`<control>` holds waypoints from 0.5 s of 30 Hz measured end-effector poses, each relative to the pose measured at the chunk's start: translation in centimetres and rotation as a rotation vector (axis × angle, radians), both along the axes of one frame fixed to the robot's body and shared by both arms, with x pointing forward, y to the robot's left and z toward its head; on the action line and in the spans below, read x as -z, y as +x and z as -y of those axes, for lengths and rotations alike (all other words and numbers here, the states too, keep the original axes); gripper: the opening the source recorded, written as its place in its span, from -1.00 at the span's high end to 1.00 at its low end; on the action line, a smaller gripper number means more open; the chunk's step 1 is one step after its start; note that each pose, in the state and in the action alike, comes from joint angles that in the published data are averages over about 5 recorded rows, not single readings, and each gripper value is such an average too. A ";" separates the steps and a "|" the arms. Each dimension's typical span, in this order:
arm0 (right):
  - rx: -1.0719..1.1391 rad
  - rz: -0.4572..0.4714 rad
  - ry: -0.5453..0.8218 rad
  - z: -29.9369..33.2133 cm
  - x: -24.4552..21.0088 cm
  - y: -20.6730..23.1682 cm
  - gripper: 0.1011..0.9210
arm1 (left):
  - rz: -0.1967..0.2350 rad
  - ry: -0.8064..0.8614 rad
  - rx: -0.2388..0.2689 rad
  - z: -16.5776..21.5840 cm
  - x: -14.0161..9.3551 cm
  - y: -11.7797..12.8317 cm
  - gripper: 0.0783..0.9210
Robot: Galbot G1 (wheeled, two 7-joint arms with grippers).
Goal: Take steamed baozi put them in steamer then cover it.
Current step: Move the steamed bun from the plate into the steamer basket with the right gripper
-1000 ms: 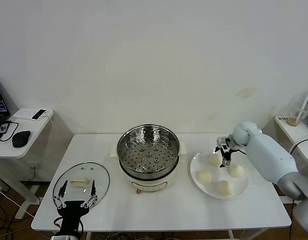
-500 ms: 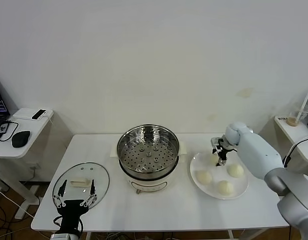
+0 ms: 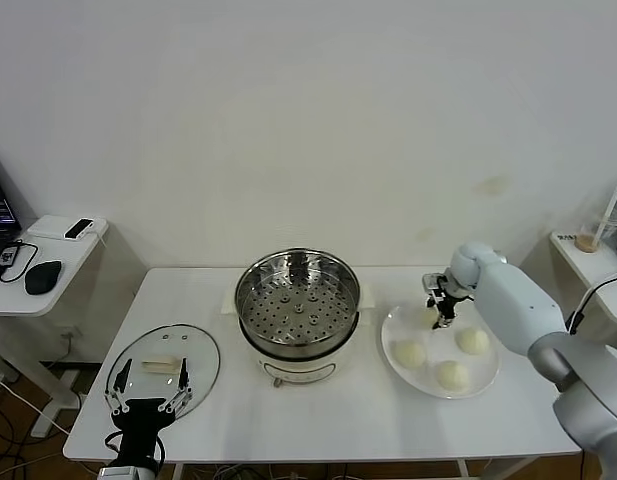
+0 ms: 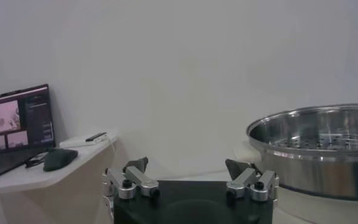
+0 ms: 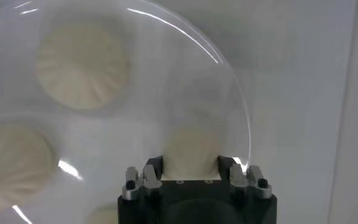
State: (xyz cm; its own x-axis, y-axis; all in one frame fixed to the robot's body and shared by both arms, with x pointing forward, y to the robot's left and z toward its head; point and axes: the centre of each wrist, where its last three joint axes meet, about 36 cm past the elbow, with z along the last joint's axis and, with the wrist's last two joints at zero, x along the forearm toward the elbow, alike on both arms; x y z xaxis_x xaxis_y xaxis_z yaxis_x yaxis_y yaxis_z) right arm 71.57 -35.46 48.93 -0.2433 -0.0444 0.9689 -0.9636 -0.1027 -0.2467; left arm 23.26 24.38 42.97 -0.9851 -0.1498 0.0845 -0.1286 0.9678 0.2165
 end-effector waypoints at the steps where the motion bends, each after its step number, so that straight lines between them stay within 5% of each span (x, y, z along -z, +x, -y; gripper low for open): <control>1: -0.003 0.008 0.006 0.1 -1.0 0.0 -0.18 | 0.001 -0.001 0.001 0.0 0.0 0.0 -0.77; 15: -0.155 0.181 0.127 -4.8 -17.2 -0.4 -0.18 | 0.011 -0.016 0.021 0.4 -0.7 0.1 -0.77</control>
